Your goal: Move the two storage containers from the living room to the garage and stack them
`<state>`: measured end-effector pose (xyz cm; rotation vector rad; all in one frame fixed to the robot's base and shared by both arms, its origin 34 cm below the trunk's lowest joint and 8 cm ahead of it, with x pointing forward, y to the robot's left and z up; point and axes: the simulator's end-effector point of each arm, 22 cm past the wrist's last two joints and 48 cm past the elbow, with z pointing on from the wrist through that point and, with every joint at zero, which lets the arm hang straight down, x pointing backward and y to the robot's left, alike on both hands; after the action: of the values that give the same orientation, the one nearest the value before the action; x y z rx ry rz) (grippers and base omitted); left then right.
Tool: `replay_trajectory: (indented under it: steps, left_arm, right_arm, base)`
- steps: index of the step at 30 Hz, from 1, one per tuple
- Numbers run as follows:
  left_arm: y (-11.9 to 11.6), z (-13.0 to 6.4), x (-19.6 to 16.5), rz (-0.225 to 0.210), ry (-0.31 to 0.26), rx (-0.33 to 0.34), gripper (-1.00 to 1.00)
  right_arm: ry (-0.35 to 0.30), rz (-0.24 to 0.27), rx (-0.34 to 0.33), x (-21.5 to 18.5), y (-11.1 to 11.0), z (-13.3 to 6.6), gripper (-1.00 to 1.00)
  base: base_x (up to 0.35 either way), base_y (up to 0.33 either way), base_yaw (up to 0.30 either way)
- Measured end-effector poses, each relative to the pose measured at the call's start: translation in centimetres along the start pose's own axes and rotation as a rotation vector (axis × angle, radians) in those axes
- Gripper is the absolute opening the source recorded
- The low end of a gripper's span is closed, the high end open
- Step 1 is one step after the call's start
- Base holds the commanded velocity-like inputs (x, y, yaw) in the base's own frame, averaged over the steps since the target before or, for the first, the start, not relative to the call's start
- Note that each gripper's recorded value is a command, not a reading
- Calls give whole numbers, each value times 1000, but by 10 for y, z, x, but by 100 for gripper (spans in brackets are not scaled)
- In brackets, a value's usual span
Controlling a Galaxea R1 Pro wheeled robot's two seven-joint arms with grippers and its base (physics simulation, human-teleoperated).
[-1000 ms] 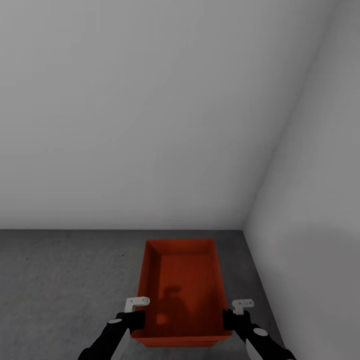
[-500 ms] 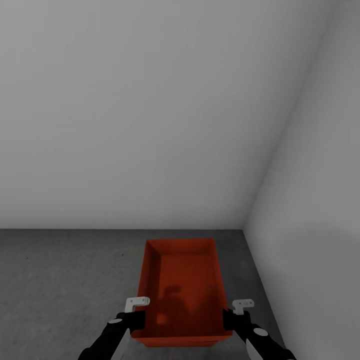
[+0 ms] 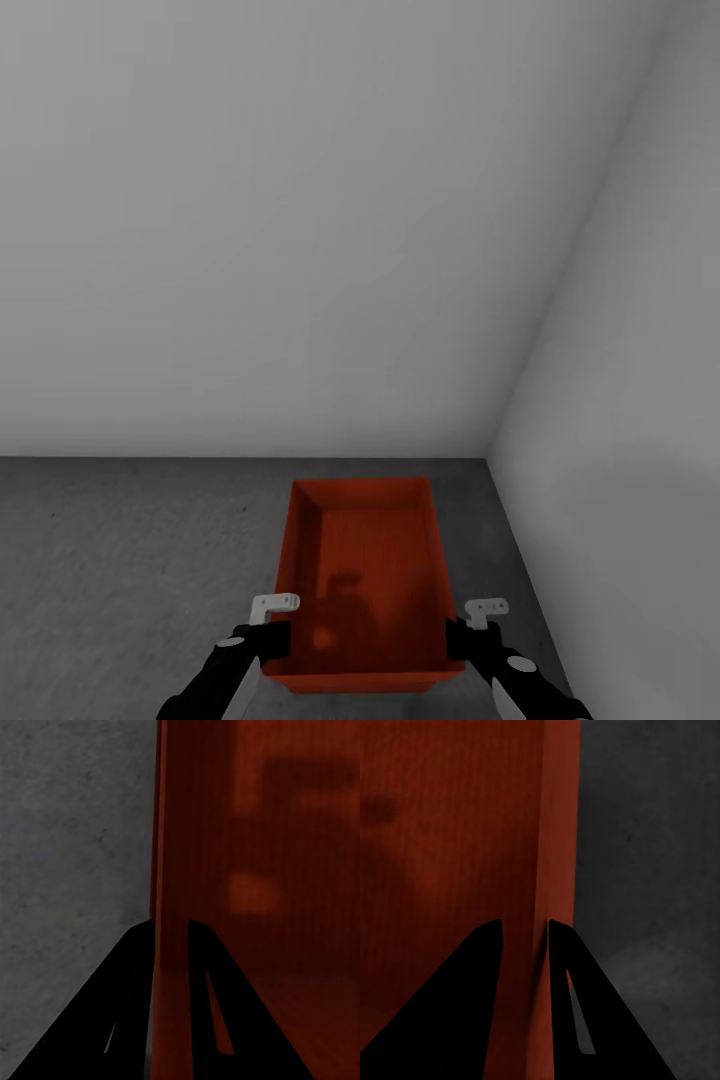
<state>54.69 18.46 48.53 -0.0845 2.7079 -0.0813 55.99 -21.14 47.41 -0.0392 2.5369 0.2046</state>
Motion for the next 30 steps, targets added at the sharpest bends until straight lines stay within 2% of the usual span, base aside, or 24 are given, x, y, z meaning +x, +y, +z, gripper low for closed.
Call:
replay_trajectory:
  steps: [17,24,30]
  left_arm:
    - [1,0,0,0,0,0,-100]
    - [2,11,6,0,1,0,-100]
    - [2,11,6,0,0,0,-100]
  right_arm:
    - [0,1,0,0,1,0,-100]
    - [1,1,0,8,-1,10,-100]
    - [0,-1,1,8,-1,10,-100]
  base:
    - [0,0,0]
    - [0,0,0]
    - [0,0,0]
